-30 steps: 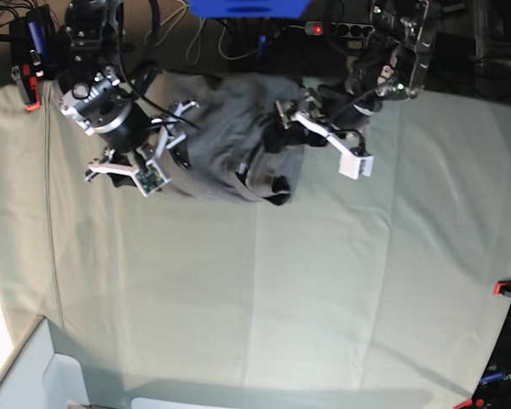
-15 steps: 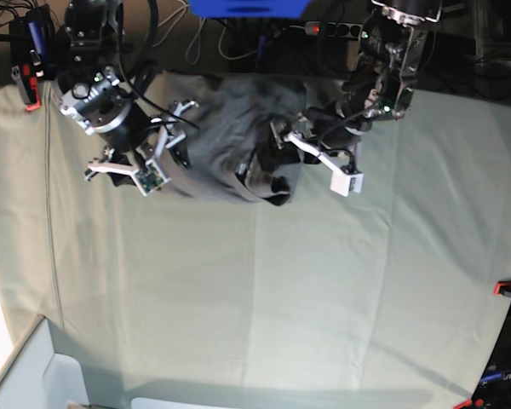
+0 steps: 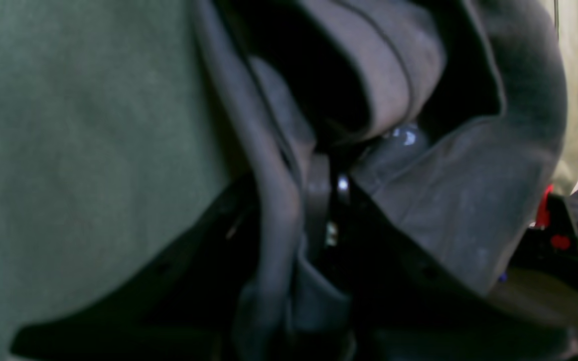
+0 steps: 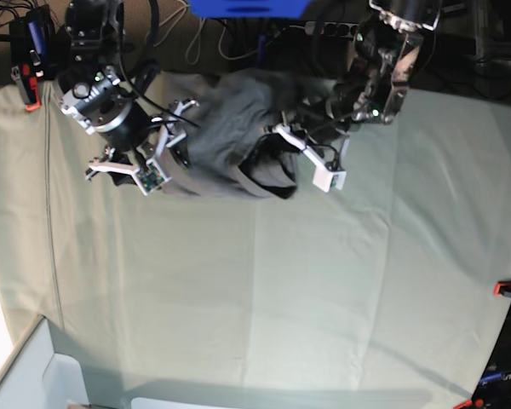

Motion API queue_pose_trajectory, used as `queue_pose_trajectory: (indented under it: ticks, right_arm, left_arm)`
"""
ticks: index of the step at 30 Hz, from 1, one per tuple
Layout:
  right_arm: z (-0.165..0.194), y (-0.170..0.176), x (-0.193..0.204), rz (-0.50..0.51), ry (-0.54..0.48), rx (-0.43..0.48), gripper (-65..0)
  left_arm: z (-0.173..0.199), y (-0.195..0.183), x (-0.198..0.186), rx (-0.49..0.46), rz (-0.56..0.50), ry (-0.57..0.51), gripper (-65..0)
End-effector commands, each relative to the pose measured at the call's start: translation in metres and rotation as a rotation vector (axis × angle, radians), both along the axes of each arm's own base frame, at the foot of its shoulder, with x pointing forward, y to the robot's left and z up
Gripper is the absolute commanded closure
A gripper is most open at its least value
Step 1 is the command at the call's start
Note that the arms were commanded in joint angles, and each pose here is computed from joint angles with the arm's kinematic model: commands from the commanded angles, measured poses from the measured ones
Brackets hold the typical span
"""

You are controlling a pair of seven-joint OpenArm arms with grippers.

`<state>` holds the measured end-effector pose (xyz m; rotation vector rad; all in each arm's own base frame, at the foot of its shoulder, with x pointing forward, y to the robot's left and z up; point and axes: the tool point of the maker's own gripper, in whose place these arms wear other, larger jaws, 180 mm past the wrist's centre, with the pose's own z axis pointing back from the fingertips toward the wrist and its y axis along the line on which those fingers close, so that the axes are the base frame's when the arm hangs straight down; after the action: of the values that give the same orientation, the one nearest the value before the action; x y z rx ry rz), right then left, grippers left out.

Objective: Layout the t-shirt on the table in an organized manner, then fold the t-shirt properly
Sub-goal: 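Grasp the bundle's edge with the left gripper while the right gripper holds, then fold the held edge under with the left gripper and flatten the bundle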

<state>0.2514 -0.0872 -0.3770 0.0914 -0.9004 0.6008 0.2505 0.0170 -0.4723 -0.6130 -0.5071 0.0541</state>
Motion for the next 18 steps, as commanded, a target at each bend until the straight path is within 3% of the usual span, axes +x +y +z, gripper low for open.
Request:
queue_pose_trajectory:
  ticks: [1, 6, 11, 18]
  right_arm:
    - [0.012, 0.004, 0.008, 0.01, -0.047, 0.021, -29.4]
    - [0.014, 0.003, 0.011, 0.01, -0.053, 0.017, -29.4]
    - [0.015, -0.015, 0.013, -0.035, -0.06, 0.002, -29.4]
    - [0.021, -0.075, 0.019, -0.192, -0.082, -0.051, -29.2]
  left_arm:
    - [0.005, -0.001, 0.016, 0.04, -0.027, -0.023, 0.0]
    - [0.001, -0.024, 0.044, 0.209, -0.251, -0.077, 0.0]
    - [0.019, -0.051, 0.083, 0.358, -0.447, -0.208, 0.0]
    - [0.053, -0.117, 0.114, 0.402, -0.615, -0.372, 0.0]
